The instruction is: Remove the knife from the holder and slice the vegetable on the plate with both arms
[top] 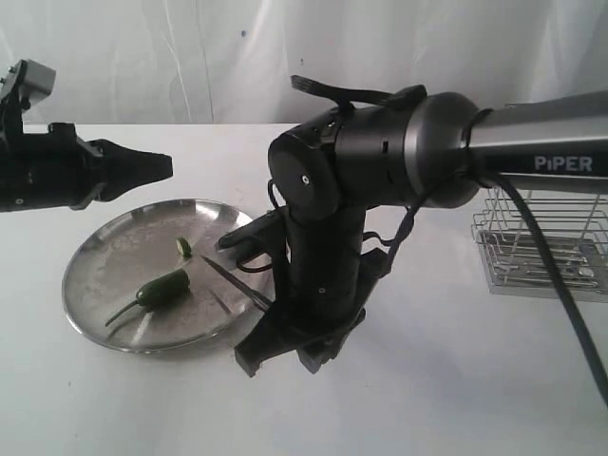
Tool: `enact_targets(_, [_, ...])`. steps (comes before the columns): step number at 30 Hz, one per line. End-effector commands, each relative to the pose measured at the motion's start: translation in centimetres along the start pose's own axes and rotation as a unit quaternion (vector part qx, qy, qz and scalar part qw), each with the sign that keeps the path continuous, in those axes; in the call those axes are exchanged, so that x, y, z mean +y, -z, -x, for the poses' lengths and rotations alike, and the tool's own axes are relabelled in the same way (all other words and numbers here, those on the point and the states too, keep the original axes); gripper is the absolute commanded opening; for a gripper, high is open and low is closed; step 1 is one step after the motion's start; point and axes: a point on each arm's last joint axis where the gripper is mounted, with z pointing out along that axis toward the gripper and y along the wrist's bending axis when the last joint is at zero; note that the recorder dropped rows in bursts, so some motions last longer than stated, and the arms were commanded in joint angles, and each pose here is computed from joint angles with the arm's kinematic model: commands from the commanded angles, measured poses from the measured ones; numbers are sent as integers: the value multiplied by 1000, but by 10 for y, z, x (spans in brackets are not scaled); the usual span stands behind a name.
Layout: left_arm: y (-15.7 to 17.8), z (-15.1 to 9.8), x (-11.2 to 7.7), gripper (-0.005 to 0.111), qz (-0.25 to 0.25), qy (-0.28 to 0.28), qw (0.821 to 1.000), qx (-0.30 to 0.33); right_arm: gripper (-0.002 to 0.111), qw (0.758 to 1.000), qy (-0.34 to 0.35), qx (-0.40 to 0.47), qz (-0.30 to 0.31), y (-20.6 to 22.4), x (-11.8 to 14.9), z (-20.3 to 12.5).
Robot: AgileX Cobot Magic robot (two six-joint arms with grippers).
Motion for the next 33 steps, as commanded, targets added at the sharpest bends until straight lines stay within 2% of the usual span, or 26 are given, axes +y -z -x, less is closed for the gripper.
enact_targets(1, [-9, 7, 4, 0, -14, -11, 1000, -9, 0, 1000, 1, -6, 19, 4, 3, -1])
enact_targets(5, [-17, 2, 12, 0, -22, 1, 1000, 0, 0, 999, 11, -31, 24, 4, 4, 3])
enact_targets(9, [-23, 7, 11, 0, -54, 9, 998, -6, 0, 997, 5, -68, 32, 6, 6, 10])
enact_targets(14, [-23, 22, 7, 0, -73, 14, 997, -23, 0, 991, -37, -85, 98, 4, 17, 15])
enact_targets(17, [-22, 23, 8, 0, -50, -32, 998, 8, 0, 988, -42, -71, 133, -5, 23, 17])
enact_targets(21, [-21, 7, 18, 0, -1, -82, 993, 81, 0, 989, -52, -70, 119, -12, 21, 19])
enact_targets(24, [-20, 1, 24, 0, 29, -73, 993, 91, 0, 989, -58, -70, 119, -12, 21, 19])
enact_targets(33, [-25, -19, 36, 0, 43, -48, 991, 119, 0, 989, -57, -65, 118, -14, 20, 18])
